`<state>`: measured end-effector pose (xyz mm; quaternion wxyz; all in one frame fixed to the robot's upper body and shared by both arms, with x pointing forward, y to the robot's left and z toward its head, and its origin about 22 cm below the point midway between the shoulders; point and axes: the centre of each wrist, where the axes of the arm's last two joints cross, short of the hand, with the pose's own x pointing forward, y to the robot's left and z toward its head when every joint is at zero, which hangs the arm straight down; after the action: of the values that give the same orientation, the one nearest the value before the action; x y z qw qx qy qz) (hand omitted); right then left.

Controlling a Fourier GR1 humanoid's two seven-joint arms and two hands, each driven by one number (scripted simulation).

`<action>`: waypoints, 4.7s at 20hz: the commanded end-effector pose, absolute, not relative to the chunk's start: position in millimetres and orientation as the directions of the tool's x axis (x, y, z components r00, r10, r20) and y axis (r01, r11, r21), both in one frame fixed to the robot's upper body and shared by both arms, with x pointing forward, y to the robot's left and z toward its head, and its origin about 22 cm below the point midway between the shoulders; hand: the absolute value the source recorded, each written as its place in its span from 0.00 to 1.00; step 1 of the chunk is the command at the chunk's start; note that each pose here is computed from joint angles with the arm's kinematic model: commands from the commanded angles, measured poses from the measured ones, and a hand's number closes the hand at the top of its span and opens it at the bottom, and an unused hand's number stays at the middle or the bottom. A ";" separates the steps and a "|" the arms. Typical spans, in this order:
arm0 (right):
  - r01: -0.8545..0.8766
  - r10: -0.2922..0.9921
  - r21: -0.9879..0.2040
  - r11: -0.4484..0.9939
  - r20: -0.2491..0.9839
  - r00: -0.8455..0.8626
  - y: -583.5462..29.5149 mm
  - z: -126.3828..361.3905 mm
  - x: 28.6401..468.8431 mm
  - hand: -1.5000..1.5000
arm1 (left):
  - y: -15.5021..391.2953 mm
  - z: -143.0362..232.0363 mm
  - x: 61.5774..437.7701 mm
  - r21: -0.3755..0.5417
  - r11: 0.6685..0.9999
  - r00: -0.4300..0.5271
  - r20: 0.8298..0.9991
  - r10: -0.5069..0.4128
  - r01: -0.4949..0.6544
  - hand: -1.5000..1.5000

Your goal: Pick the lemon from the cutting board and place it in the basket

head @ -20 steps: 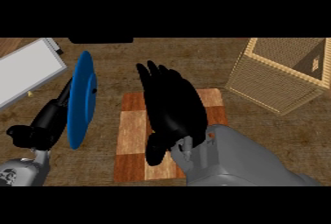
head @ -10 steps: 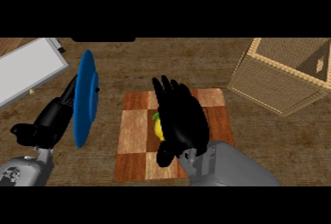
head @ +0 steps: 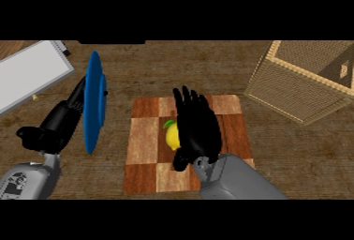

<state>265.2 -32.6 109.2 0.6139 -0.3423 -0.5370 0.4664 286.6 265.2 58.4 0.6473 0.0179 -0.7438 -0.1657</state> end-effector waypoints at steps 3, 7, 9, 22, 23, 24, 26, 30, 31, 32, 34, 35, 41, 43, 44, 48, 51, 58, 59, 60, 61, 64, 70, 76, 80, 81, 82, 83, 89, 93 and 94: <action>-0.195 0.927 -0.911 0.363 0.375 -0.026 -25.2 110.3 266.6 0.00 | 278.8 62.6 280.6 0.276 0.941 -0.168 0.955 -0.245 0.198 0.50; -0.212 0.914 -0.898 0.386 0.403 -0.042 -17.2 110.6 244.8 0.00 | 280.9 64.0 281.5 0.271 0.944 -0.150 0.958 -0.245 0.188 0.50; -0.204 0.908 -0.894 0.399 0.416 -0.047 -32.4 103.8 266.0 0.00 | 285.1 47.4 276.6 0.285 0.940 -0.166 0.952 -0.256 0.187 0.50; -0.233 0.960 -0.932 0.276 0.281 0.016 -9.0 88.3 280.2 0.00 | 263.7 58.5 280.7 0.275 0.943 -0.163 0.955 -0.247 0.188 0.50; -0.241 0.959 -0.931 0.274 0.282 0.002 -14.6 73.0 272.2 0.00 | 264.2 53.0 285.6 0.268 0.945 -0.168 0.957 -0.238 0.188 0.50; -0.258 0.959 -0.926 0.276 0.284 0.010 -11.0 84.3 257.9 0.00 | 268.4 49.9 278.0 0.274 0.943 -0.175 0.954 -0.242 0.189 0.50; -0.242 0.960 -0.930 0.275 0.282 0.007 -18.1 59.0 275.4 0.00 | 249.2 60.0 281.4 0.269 0.943 -0.162 0.957 -0.240 0.195 0.50; -0.258 0.961 -0.926 0.275 0.276 0.035 -3.4 77.8 278.9 0.00 | 256.4 61.0 294.6 0.258 0.949 -0.153 0.961 -0.232 0.182 0.50; -0.266 0.963 -0.926 0.267 0.263 0.049 -9.0 60.6 274.3 0.00 | 266.8 55.5 271.5 0.278 0.939 -0.177 0.953 -0.244 0.203 0.50; -0.266 0.965 -0.927 0.263 0.260 0.048 -15.9 60.7 295.2 0.00 | 245.9 56.2 288.9 0.263 0.944 -0.155 0.960 -0.234 0.198 0.50; -0.296 0.971 -0.925 0.238 0.232 0.058 -9.9 57.0 272.9 0.00 | 254.3 60.9 279.3 0.273 0.944 -0.163 0.956 -0.245 0.185 0.50; -0.281 0.970 -0.928 0.244 0.236 0.061 -15.1 65.4 287.8 0.00 | 262.4 47.6 278.2 0.275 0.942 -0.179 0.954 -0.242 0.194 0.50; -0.307 0.964 -0.914 0.264 0.248 0.090 -19.5 30.4 290.6 0.00 | 261.8 50.6 283.6 0.274 0.940 -0.164 0.956 -0.243 0.203 0.50; -0.348 0.968 -0.903 0.251 0.242 0.071 -24.1 20.5 287.8 0.00 | 253.0 62.3 292.2 0.280 0.943 -0.172 0.953 -0.251 0.177 0.50; -0.356 0.969 -0.901 0.247 0.238 0.069 -14.8 37.5 294.5 0.00 | 271.0 52.9 265.7 0.271 0.942 -0.147 0.958 -0.244 0.200 0.50; -0.407 0.965 -0.875 0.261 0.255 0.069 -14.4 6.2 279.6 1.00 | 266.3 64.3 273.7 0.257 0.943 -0.148 0.962 -0.229 0.213 0.50; -0.421 0.980 -0.887 0.189 0.195 0.029 -21.0 4.5 296.2 1.00 | 250.4 65.2 273.9 0.270 0.939 -0.155 0.958 -0.241 0.212 0.50; -0.432 0.990 -0.898 0.079 0.123 -0.074 -13.8 3.0 284.2 1.00 | 264.9 54.8 268.2 0.255 0.947 -0.152 0.962 -0.228 0.194 0.50; -0.376 0.989 -0.925 0.052 0.100 -0.109 -0.4 16.6 285.3 1.00 | 264.6 49.5 283.1 0.281 0.939 -0.176 0.953 -0.248 0.197 0.50; -0.373 0.990 -0.927 0.032 0.080 -0.114 -6.9 1.7 289.7 1.00 | 258.4 56.4 287.2 0.291 0.937 -0.168 0.951 -0.261 0.192 0.50; -0.357 0.990 -0.934 0.027 0.074 -0.119 -4.1 9.5 288.4 1.00 | 263.5 62.6 284.4 0.278 0.941 -0.151 0.956 -0.252 0.192 0.50; -0.330 0.988 -0.932 0.153 0.151 0.029 -12.5 20.9 286.4 1.00 | 267.7 59.4 281.5 0.282 0.944 -0.164 0.953 -0.255 0.170 0.50; -0.197 0.962 -0.949 0.247 0.215 0.172 -20.6 10.8 295.5 1.00 | 247.3 67.0 284.9 0.273 0.945 -0.160 0.956 -0.246 0.181 0.50; -0.099 0.850 -0.849 0.518 0.499 0.170 -24.4 51.0 285.8 1.00 | 265.3 67.4 283.4 0.277 0.941 -0.165 0.955 -0.248 0.192 0.50; 0.092 0.719 -0.718 0.690 0.694 0.028 -16.1 95.3 271.1 1.00 | 270.5 61.9 286.7 0.267 0.947 -0.153 0.958 -0.242 0.179 0.50; 0.146 0.694 -0.686 0.713 0.720 -0.007 -11.1 102.8 261.5 1.00 | 275.7 51.4 275.9 0.264 0.945 -0.139 0.961 -0.240 0.193 0.50; 0.158 0.667 -0.654 0.739 0.744 -0.042 -10.8 121.5 253.9 1.00 | 265.4 57.9 283.1 0.267 0.946 -0.143 0.959 -0.243 0.182 0.50; 0.196 0.639 -0.618 0.761 0.766 -0.068 -6.3 134.2 254.1 1.00 | 267.1 51.0 277.8 0.269 0.945 -0.144 0.959 -0.245 0.187 0.50; 0.321 0.613 -0.561 0.763 0.785 -0.087 -13.8 186.6 231.4 1.00 | 276.3 50.7 285.6 0.274 0.944 -0.139 0.958 -0.250 0.187 0.50; 0.384 0.632 -0.584 0.715 0.775 0.003 -29.6 213.7 231.2 1.00 | 270.6 56.5 274.1 0.278 0.942 -0.155 0.956 -0.251 0.191 0.50; 0.393 0.638 -0.588 0.707 0.770 0.005 -33.0 215.8 236.3 1.00 | 269.9 52.4 279.3 0.286 0.942 -0.152 0.953 -0.261 0.175 0.50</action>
<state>239.8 -26.6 190.9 0.5589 -0.3371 -0.7434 0.1460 279.2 270.2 55.7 0.6448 0.0229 -0.7453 -0.1681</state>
